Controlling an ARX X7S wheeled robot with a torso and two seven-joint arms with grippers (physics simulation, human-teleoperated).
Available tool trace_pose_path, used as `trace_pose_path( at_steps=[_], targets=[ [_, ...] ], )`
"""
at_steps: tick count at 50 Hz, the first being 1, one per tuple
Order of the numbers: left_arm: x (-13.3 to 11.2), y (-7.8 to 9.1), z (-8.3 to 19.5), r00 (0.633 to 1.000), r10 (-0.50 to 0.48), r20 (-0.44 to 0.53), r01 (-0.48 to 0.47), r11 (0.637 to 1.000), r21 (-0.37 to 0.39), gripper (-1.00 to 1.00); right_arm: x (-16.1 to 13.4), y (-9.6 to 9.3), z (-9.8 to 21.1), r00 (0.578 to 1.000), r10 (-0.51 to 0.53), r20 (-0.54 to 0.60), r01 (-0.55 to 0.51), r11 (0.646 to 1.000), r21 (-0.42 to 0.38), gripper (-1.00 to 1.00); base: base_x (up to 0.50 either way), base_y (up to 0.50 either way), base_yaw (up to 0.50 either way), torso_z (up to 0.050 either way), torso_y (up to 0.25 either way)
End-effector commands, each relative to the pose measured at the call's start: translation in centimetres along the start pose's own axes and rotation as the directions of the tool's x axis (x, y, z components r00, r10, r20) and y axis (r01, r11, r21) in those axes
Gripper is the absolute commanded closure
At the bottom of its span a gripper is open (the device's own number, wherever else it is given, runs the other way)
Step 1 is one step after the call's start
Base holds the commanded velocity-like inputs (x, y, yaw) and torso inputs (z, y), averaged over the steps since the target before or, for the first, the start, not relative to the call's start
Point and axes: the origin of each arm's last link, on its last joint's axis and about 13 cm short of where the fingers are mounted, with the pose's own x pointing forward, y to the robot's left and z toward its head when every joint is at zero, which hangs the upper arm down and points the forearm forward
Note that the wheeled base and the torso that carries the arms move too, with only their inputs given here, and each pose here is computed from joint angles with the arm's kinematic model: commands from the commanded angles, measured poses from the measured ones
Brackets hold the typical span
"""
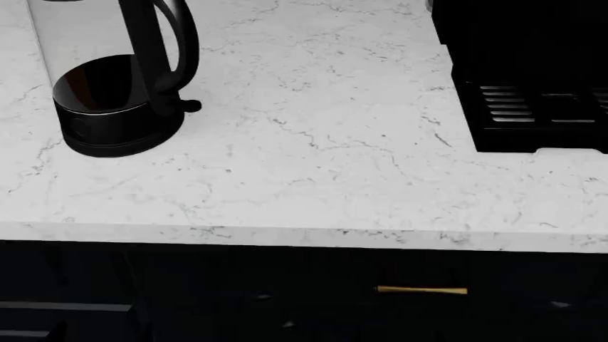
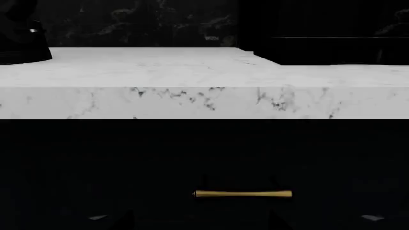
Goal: Close the lid of the electric kettle.
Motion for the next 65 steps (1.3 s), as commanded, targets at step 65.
trace_pose_path(
  at_steps=[65],
  targets=[
    [-0.2,0.0,1.1,0.998,0.03,0.05,-0.032,0.998,0.047,-1.0,-0.2,0.2,0.4,1.0,0.024,-0.014,-0.023,0.999,0.028,-1.0,0.0,0.0,0.0,0.031,0.002]
  ],
)
